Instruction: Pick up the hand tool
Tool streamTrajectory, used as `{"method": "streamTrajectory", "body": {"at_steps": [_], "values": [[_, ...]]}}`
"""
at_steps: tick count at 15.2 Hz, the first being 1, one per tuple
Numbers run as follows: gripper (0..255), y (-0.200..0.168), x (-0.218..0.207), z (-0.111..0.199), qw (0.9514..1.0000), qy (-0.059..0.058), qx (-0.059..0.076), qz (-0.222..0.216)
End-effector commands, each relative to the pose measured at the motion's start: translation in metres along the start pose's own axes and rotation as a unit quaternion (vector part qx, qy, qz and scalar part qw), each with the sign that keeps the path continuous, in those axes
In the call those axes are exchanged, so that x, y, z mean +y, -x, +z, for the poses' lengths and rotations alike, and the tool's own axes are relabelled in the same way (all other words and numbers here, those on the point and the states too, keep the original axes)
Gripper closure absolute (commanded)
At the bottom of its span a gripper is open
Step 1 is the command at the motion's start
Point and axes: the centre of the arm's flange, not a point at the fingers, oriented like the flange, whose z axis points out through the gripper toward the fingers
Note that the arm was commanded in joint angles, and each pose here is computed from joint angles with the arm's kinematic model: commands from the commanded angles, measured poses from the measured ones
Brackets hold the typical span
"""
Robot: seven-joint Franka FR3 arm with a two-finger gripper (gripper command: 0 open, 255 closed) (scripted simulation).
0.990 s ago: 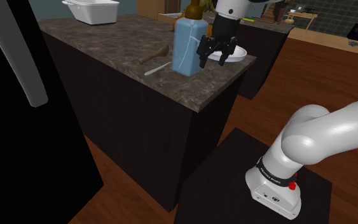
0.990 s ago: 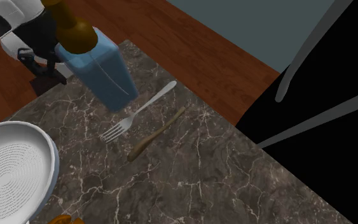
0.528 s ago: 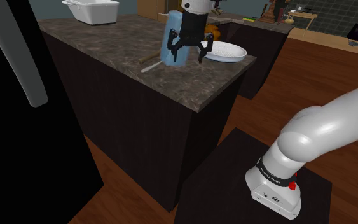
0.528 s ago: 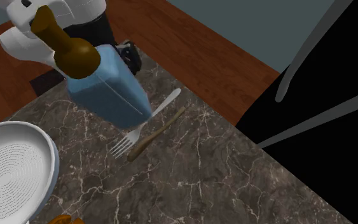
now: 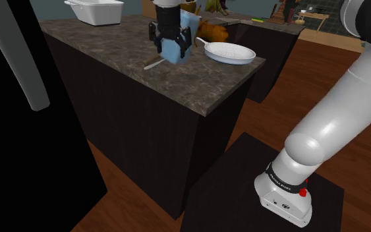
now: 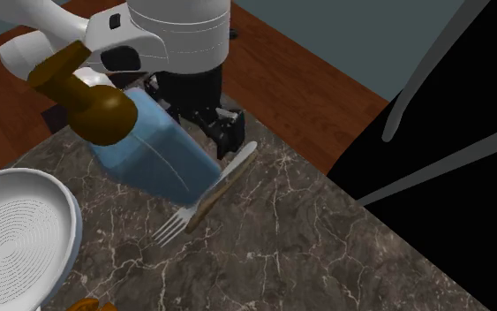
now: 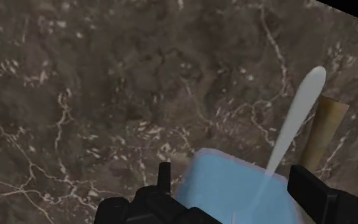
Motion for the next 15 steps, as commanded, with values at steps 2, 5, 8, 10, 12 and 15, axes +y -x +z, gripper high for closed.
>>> {"method": "streamTrajectory", "body": {"at_steps": [2, 5, 8, 10, 12, 15], "values": [[0, -0.018, -0.044, 0.003, 0.995, 0.019, 0.012, 0.097], [0, -0.035, -0.071, 0.005, 0.9859, 0.034, 0.021, 0.163], [0, -0.032, -0.072, 0.021, 0.9859, 0.034, 0.021, 0.163], [0, -0.03, -0.072, 0.031, 0.9859, 0.034, 0.021, 0.163], [0, -0.027, -0.072, 0.045, 0.9859, 0.034, 0.021, 0.163], [255, -0.028, -0.072, 0.044, 0.9859, 0.034, 0.021, 0.163]]}}
